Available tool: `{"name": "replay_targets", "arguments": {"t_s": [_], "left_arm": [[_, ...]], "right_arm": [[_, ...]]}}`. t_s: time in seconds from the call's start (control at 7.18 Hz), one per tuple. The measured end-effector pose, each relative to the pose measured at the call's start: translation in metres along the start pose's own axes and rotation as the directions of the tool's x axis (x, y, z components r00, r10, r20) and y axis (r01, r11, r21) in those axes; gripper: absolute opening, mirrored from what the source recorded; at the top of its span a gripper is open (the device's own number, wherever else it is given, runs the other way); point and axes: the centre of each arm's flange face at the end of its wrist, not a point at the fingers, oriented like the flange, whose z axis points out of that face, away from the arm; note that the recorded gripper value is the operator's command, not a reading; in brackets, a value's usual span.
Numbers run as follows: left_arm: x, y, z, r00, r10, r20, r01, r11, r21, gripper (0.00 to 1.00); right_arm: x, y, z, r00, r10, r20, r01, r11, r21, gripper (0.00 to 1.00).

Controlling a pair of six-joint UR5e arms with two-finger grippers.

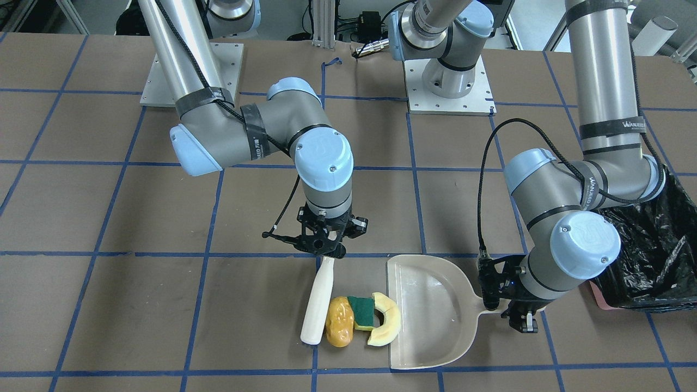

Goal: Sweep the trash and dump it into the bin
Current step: 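Sweep the sponge, ring and potato with the right gripper's brush into the dustpan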

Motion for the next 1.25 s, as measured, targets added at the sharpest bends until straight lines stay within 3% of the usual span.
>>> {"name": "replay_targets", "arguments": {"t_s": [0.7,1.25], "left_arm": [[0.0,-0.001,0.0,1.0,-0.002,0.001,0.002,1.0,-0.001,0.0],[0.0,-0.002,-0.001,1.0,-0.005,0.001,0.005,1.0,0.0,0.0]], "right_arm": [[-0.084,0.031,0.001,0.998,0.0,0.064,-0.003,0.999,0.035,0.0],[-0.124,0.055,-0.007,0.992,-0.003,0.125,0.0,1.0,0.031,0.0]]}}
